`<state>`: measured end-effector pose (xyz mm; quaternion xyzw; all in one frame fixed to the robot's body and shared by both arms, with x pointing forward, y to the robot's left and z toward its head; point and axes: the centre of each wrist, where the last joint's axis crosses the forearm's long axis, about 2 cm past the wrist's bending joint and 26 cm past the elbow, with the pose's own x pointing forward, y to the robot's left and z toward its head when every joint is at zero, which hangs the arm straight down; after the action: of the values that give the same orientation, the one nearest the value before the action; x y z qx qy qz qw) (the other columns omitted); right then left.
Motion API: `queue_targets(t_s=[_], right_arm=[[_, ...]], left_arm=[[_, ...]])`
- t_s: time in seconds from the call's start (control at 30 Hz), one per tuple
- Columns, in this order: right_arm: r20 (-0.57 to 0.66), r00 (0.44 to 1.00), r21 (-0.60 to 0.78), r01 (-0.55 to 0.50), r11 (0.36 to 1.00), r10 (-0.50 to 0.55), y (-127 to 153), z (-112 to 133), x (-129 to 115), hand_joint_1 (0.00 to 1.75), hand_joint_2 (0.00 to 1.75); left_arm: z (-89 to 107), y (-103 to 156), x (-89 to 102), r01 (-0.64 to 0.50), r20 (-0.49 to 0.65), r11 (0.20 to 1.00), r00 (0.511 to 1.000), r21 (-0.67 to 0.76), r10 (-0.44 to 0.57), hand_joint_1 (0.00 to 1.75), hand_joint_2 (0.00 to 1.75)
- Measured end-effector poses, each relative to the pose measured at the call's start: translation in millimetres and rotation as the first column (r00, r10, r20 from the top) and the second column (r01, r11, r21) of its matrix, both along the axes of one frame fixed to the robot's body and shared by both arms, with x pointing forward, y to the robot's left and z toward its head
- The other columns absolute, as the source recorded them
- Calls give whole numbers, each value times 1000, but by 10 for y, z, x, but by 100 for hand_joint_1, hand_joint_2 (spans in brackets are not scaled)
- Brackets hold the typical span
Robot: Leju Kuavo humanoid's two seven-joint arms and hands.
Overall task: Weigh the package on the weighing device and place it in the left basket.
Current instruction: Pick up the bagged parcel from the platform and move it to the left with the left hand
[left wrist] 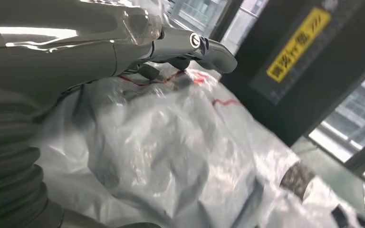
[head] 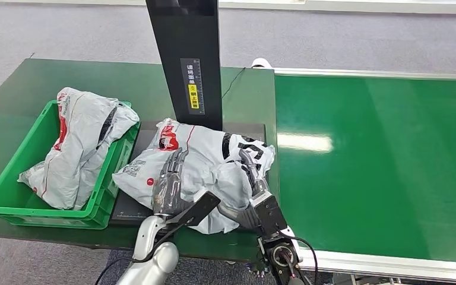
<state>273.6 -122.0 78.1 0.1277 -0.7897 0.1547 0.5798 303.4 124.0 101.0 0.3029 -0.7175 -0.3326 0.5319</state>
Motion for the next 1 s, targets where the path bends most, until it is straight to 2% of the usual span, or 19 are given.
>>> queue_targets(t_s=[0.23,0.57,0.83,0.87,0.97,1.0], right_arm=[[-17,1000,-14,13,1000,-14,-7,-72,-87,0,175],[-15,1000,-13,15,1000,-15,-12,-79,-118,0,175],[-15,1000,-10,15,1000,-15,-6,-78,-121,0,175],[-16,1000,-12,15,1000,-16,-9,-79,-122,0,175],[-18,1000,-15,21,1000,-21,-26,-87,-123,0,175],[-19,1000,-15,22,1000,-22,-29,-88,-122,0,175]], left_arm=[[-78,-21,205,30,-63,995,998,93,-24,0,175],[-143,-25,283,55,-114,983,993,178,-35,0,175],[-165,61,233,110,-33,993,993,-29,-111,3,175],[-156,74,229,111,-22,993,993,-46,-112,14,175],[-123,105,216,117,5,989,993,-86,-117,111,175],[-116,115,211,120,10,988,993,-97,-119,137,175]])
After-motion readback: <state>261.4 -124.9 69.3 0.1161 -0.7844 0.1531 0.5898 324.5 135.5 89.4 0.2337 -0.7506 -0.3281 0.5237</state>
